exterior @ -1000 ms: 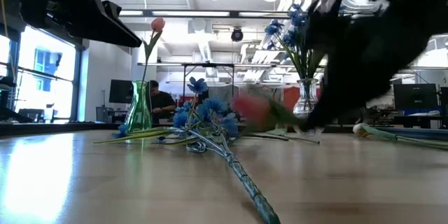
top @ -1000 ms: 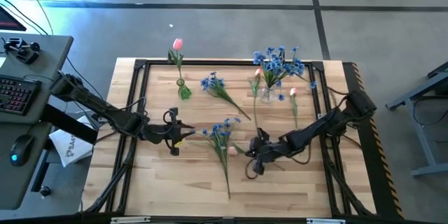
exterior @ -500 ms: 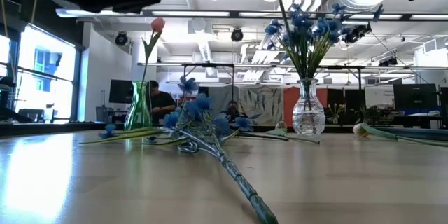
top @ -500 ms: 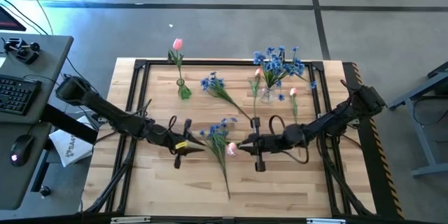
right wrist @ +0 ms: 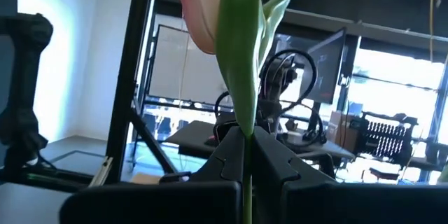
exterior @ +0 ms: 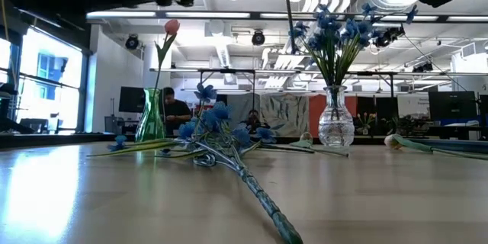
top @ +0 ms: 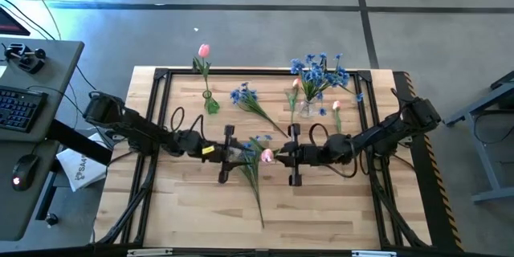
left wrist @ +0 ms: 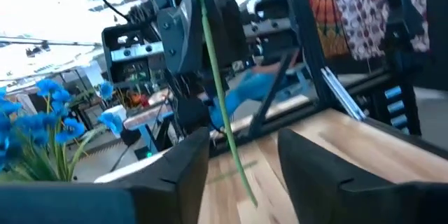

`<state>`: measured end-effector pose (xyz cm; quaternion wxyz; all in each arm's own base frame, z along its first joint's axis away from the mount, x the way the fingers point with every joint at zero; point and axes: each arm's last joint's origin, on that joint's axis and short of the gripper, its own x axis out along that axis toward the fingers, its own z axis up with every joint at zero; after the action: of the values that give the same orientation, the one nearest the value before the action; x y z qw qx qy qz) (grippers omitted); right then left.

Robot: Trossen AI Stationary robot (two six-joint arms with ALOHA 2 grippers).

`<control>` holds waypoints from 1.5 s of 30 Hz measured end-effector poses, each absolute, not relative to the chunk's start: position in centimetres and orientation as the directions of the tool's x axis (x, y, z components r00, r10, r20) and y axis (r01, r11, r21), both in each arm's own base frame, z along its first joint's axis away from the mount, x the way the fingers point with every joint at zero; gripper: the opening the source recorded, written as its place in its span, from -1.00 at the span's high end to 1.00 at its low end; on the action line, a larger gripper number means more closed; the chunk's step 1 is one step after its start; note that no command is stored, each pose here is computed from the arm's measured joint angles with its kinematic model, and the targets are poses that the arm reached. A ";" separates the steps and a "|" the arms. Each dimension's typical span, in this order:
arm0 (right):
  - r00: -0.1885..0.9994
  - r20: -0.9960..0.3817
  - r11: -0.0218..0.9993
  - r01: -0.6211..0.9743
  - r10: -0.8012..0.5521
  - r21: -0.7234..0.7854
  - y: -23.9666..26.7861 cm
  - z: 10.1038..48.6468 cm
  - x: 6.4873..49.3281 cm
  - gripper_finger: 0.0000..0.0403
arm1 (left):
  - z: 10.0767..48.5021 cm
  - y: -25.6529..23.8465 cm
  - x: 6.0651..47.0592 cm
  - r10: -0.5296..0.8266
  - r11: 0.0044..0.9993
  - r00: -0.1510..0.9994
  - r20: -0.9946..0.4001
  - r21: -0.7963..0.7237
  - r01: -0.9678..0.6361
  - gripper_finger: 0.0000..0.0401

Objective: Sort flowers into vase by color
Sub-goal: Put the bottom left pink tulip into the green vase

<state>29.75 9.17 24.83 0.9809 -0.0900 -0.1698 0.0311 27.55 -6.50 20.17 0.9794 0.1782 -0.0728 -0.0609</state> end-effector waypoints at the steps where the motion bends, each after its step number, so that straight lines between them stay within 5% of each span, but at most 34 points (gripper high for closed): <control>1: 0.937 0.337 0.981 -0.026 0.091 -0.193 9.2 24.9 29.7 1.00 | 20.4 -6.4 28.1 -0.138 0.934 0.981 0.134 0.347 0.084 0.14; 14: 0.927 0.366 0.971 0.010 0.081 -0.239 8.9 24.2 30.2 1.00 | 21.5 -6.6 33.2 -0.117 0.945 0.977 0.179 0.322 0.054 0.08; 31: 0.939 0.336 0.976 0.002 0.073 -0.216 9.3 21.7 31.2 0.95 | 21.7 -7.7 33.2 -0.163 0.948 0.973 0.161 0.300 0.109 0.68; 36: 0.959 0.273 0.983 -0.022 0.072 -0.182 9.6 21.1 31.3 0.78 | 21.1 -8.3 33.1 -0.089 0.945 0.992 0.089 0.321 0.056 0.95; 45: 0.981 0.190 0.987 0.064 -0.035 -0.146 9.5 23.7 29.8 0.19 | 24.1 -8.4 29.4 0.226 0.903 0.965 -0.132 0.400 -0.157 1.00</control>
<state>29.84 9.54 23.67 0.9924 -0.0758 -0.0937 -0.0249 29.40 -8.43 24.11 0.9715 0.1969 0.0878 0.0984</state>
